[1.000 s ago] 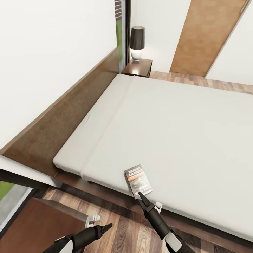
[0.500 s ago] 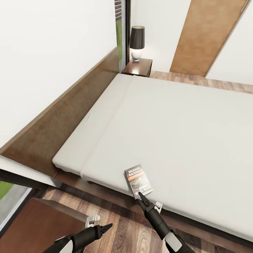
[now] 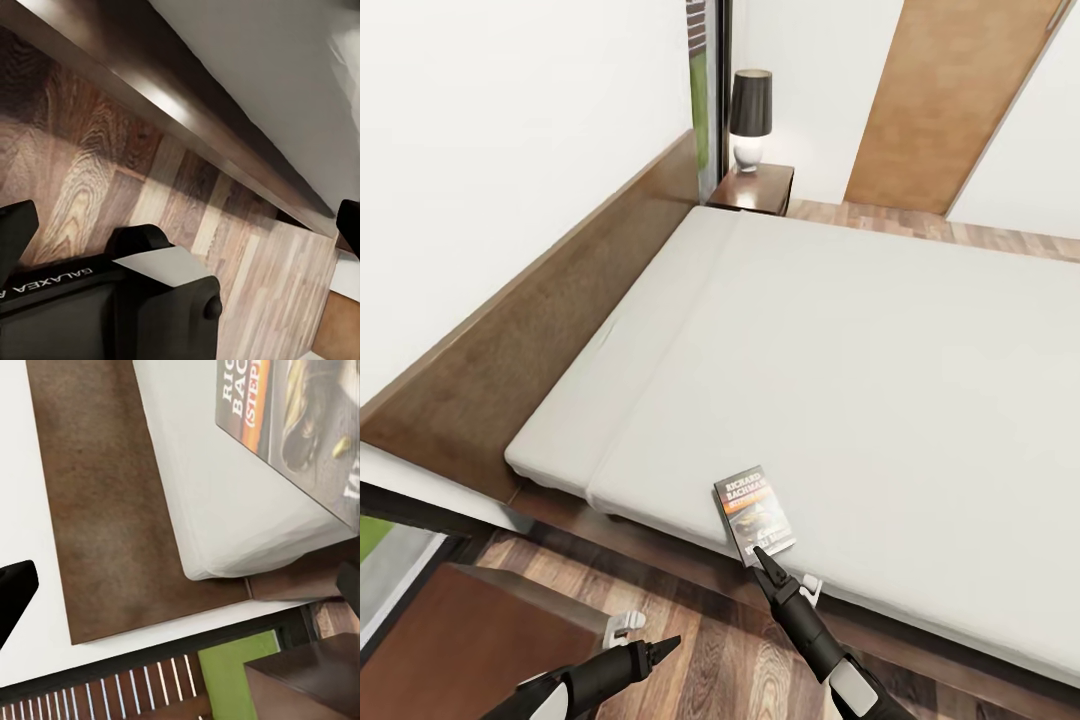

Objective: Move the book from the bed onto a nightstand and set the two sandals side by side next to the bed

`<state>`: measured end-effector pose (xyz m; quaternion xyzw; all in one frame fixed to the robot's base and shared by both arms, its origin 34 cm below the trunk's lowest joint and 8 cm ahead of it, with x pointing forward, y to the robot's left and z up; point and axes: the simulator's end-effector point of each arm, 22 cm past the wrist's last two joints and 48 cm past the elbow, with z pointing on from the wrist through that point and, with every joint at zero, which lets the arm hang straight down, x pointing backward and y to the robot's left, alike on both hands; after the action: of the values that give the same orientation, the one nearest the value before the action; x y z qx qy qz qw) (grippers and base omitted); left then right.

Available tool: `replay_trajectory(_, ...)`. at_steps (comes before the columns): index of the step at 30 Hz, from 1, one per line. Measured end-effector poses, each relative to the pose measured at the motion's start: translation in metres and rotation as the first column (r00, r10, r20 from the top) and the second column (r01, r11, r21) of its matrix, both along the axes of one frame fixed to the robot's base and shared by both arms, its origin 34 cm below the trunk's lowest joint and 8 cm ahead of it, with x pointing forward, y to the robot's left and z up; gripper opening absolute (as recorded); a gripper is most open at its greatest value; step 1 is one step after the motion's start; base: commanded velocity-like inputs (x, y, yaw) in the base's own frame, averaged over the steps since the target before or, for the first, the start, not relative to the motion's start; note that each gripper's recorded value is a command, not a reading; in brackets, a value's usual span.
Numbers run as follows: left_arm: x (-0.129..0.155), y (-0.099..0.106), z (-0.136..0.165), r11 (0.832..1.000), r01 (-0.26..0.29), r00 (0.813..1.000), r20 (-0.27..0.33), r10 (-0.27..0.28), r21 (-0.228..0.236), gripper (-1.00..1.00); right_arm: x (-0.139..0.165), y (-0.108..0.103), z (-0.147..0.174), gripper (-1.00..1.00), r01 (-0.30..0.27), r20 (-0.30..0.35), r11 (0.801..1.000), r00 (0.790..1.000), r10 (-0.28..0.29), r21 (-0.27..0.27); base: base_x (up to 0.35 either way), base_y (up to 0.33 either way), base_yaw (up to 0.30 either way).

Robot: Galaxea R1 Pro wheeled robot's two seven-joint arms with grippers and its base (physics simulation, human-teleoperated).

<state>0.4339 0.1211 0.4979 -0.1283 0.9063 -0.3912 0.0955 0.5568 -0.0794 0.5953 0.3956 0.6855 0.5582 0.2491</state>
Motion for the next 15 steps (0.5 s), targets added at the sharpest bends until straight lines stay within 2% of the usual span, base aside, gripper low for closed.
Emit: replay_trajectory(15,0.000,0.000,-0.023,1.000,0.000,1.000,0.001,0.000,0.000,1.00,0.000,0.000,-0.023,1.00,0.000,0.001,1.000,1.000,0.000,0.000,0.000,0.000,0.000)
